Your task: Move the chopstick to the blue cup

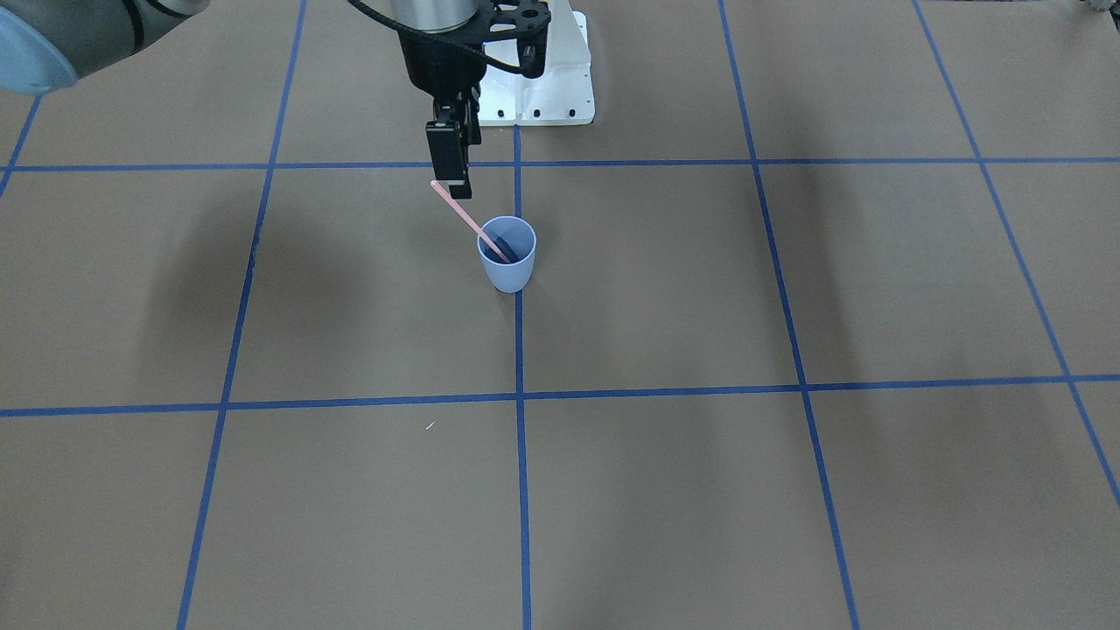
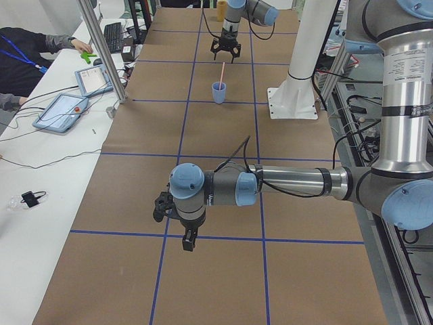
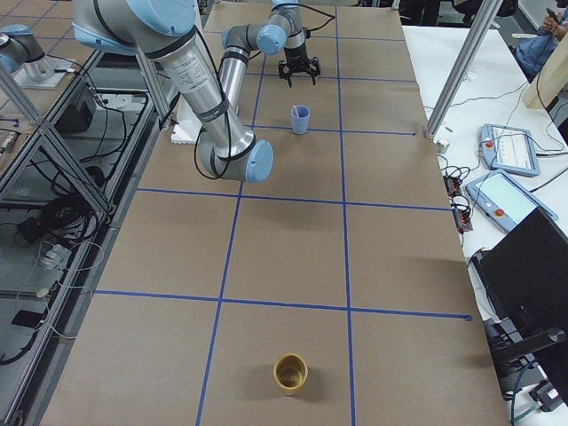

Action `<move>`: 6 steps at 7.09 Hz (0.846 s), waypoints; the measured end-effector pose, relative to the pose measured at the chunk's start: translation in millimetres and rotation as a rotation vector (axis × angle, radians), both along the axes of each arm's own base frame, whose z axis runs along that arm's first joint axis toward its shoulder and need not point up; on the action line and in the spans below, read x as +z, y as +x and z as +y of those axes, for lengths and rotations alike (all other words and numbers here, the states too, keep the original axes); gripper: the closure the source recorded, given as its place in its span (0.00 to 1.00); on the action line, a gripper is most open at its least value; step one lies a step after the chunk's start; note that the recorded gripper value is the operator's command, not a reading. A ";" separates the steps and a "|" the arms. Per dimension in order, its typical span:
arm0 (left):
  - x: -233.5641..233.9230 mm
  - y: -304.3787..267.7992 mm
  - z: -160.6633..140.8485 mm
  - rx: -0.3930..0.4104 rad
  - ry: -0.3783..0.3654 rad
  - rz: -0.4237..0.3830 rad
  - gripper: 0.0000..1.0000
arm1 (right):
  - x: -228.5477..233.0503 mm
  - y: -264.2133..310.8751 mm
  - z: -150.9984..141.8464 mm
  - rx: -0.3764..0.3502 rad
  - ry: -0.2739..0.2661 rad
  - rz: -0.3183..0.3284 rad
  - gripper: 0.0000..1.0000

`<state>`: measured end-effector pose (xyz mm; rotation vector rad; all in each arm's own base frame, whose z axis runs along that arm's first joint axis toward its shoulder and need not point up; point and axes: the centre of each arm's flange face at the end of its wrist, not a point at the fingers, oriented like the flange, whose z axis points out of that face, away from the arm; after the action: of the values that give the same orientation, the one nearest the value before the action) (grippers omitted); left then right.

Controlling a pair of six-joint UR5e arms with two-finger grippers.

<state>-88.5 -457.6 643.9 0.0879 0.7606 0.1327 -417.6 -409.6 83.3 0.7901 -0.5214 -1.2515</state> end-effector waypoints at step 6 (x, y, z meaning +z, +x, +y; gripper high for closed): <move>-0.4 0.4 9.6 0.002 0.003 0.000 0.01 | 194.6 185.6 -180.4 0.255 -0.090 0.081 0.00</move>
<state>-88.1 -448.0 643.5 0.0897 0.7604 0.1352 -232.0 -590.0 277.9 0.7038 -0.3947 -1.0128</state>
